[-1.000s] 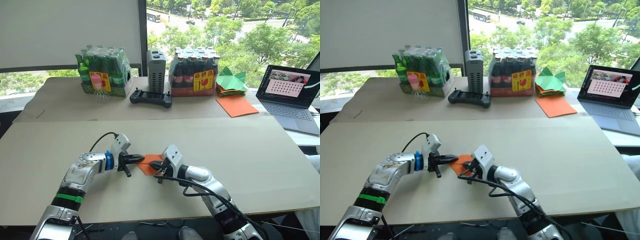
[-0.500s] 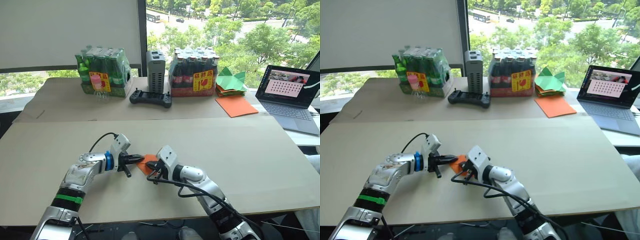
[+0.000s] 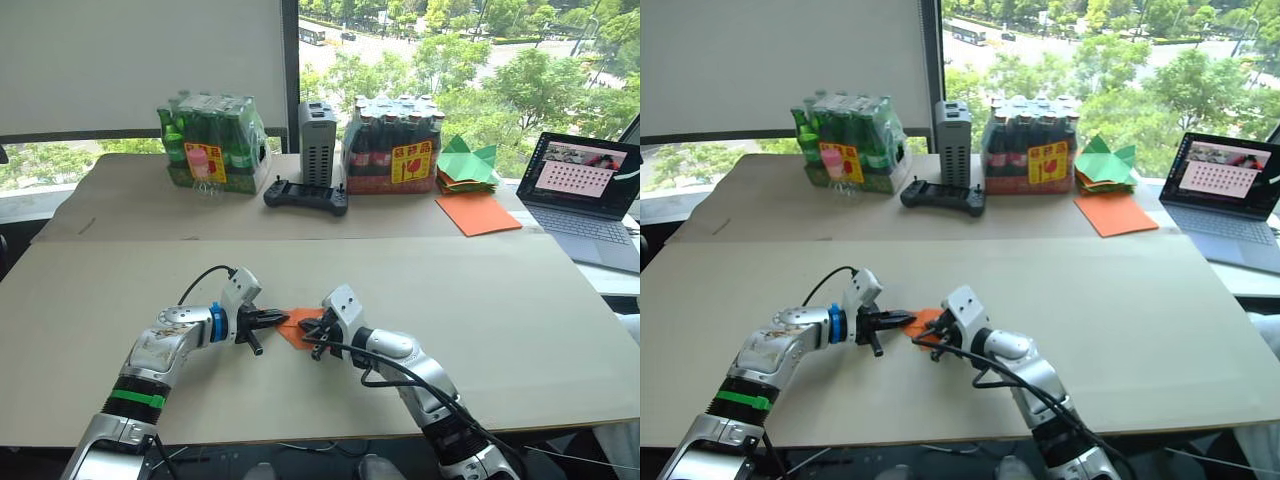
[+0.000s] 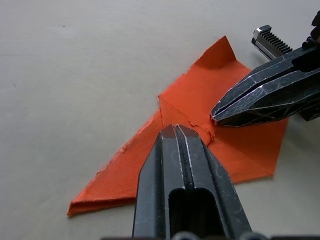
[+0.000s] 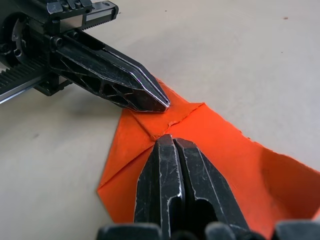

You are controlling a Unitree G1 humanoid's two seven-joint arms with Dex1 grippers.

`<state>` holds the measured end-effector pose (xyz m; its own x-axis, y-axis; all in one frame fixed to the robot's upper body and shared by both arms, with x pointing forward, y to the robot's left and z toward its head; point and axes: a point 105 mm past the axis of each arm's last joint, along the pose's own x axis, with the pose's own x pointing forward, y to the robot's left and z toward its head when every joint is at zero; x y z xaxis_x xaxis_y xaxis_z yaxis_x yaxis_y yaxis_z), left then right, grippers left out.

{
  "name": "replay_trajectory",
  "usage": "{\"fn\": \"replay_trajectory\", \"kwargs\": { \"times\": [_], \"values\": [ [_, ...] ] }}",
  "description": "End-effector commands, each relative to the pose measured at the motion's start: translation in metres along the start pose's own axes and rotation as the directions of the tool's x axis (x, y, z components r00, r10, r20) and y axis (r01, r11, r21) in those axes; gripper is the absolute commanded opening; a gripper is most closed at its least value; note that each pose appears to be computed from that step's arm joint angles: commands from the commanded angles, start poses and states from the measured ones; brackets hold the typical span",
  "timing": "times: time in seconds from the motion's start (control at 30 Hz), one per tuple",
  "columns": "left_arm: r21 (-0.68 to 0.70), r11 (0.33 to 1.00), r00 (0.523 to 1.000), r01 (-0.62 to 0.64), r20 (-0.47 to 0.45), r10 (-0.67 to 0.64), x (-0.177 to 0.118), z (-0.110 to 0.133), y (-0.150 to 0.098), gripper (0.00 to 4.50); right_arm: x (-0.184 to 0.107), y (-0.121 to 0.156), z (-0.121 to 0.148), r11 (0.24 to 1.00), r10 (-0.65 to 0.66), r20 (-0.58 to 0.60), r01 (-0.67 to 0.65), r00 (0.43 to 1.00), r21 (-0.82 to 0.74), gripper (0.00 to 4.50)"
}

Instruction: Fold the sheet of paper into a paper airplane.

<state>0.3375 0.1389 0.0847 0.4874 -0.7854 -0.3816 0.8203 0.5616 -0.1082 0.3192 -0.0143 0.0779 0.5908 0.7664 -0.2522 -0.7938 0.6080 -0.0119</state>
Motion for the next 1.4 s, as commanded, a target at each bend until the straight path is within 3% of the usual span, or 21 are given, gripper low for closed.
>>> {"fn": "replay_trajectory", "kwargs": {
  "times": [0.03, 0.27, 0.53, 0.97, 1.4],
  "values": [
    [-0.009, 1.0, 1.0, -0.007, -0.02, 0.007, 0.0, -0.006, 0.001, 0.0, -0.011, -0.014, -0.009, 0.996, -0.063, -0.027, 0.065, 0.998, 0.066, 0.03],
    [-0.006, 1.0, 1.0, -0.001, -0.023, 0.001, 0.001, -0.006, 0.001, 0.0, -0.015, -0.017, 0.005, 0.987, -0.075, 0.03, 0.07, 0.997, 0.143, 0.03],
    [0.001, 1.0, 1.0, 0.004, -0.024, -0.004, 0.002, -0.005, 0.001, 0.0, -0.019, -0.018, -0.014, 0.997, -0.078, -0.059, 0.078, 0.995, 0.0, 0.03],
    [0.001, 1.0, 1.0, 0.008, -0.022, -0.008, 0.003, -0.005, 0.0, 0.0, -0.011, -0.034, -0.003, 0.986, -0.167, -0.017, 0.166, 0.986, -0.028, 0.03],
    [-0.009, 1.0, 1.0, -0.004, -0.022, 0.003, 0.0, -0.008, -0.001, 0.0, -0.02, -0.04, -0.017, 0.982, -0.182, -0.073, 0.178, 0.981, -0.062, 0.03]
  ]
}}
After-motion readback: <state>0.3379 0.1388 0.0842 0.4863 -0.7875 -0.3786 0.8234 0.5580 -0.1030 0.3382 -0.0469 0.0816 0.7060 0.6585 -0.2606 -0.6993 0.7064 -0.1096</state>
